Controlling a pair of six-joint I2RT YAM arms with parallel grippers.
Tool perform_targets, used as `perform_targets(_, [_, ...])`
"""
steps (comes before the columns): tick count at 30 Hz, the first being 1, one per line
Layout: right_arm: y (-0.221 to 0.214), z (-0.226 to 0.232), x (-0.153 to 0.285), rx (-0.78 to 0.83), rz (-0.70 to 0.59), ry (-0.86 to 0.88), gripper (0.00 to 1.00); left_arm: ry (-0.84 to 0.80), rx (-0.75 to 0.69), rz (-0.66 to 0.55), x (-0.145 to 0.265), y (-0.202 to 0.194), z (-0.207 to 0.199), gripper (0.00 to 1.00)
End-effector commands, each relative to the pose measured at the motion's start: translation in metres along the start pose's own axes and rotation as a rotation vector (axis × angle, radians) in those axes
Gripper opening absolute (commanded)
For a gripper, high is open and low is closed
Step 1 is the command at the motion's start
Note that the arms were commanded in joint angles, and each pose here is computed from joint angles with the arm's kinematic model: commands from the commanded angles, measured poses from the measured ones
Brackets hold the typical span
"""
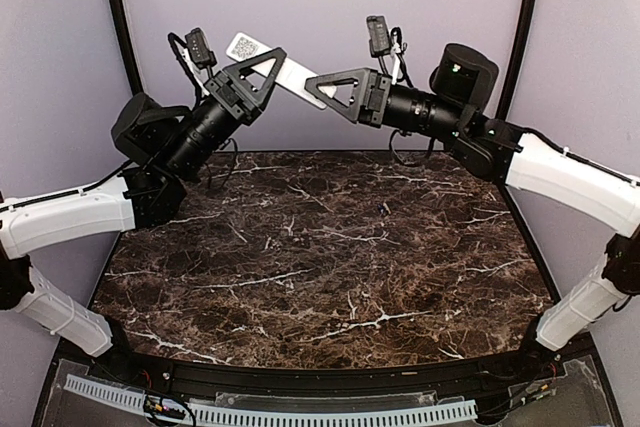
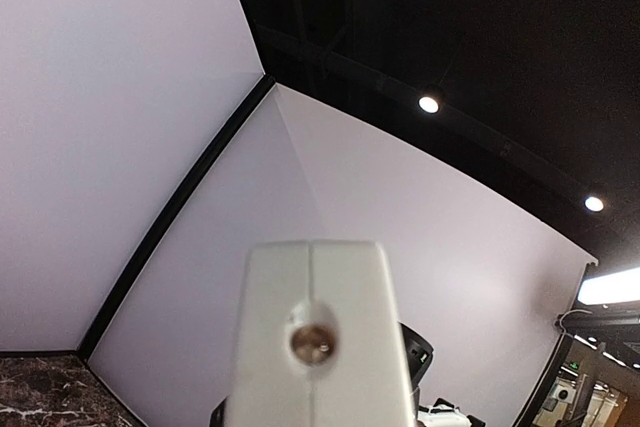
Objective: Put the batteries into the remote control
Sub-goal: Remove the battery cover from the remote control.
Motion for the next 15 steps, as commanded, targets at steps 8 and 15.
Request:
perform_targets(8, [0.012, 0.015, -0.010, 0.010, -0.009, 0.093, 0.51, -0.043, 0.007, -0.043, -0.001, 0.007, -0.009, 0.00])
perform_targets(15, [0.009, 0.012, -0.011, 0.009, 0.001, 0.092, 0.22, -0.046, 0.014, -0.041, 0.000, 0.006, -0.009, 0.00])
Point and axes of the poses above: each gripper's point midway between its finger pads, its own x axis back along the fingers, its own z axis along the line the jaws close on, y = z × x, the point moved 1 cm from there along x, back along the fingers, and after that the axes turned 12 degrees about -x, right-handed, at the moved point
